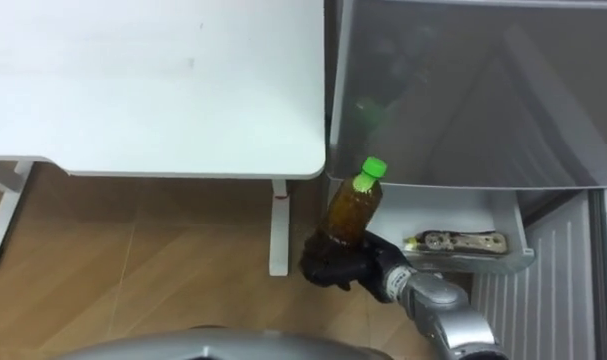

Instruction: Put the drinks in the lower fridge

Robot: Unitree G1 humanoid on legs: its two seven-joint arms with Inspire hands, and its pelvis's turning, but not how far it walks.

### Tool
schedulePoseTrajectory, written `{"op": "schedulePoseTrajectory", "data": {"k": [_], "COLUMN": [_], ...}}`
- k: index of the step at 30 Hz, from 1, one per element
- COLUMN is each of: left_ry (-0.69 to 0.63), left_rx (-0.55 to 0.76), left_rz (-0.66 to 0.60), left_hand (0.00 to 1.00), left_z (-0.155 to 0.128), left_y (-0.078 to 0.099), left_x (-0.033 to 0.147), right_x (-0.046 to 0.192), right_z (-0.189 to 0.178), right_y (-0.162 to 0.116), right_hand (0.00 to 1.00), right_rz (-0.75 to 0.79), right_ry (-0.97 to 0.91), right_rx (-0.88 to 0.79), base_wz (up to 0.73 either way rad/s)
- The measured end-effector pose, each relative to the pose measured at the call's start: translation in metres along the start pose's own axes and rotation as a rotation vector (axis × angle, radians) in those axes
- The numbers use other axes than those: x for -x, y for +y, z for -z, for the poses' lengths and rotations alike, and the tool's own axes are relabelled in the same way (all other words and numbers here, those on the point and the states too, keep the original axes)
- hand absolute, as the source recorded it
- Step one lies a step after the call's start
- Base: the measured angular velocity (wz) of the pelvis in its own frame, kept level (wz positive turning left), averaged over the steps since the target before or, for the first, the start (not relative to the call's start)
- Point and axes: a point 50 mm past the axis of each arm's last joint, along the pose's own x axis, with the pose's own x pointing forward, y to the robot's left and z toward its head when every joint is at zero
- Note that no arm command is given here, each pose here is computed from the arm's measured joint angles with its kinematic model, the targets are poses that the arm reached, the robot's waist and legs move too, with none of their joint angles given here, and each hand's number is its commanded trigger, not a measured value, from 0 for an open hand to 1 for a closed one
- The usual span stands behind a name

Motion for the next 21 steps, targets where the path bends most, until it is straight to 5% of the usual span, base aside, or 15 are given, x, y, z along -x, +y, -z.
{"op": "schedulePoseTrajectory", "data": {"k": [21], "left_ry": [0.037], "left_rx": [-0.065], "left_rz": [0.032], "left_hand": [0.0], "left_z": [0.013], "left_y": [-0.02], "left_x": [0.002], "right_x": [0.003], "right_z": [0.017], "right_y": [-0.022], "right_hand": [1.0], "right_rz": [0.194], "right_ry": [-0.141], "right_rx": [-0.829], "base_wz": [-0.01]}}
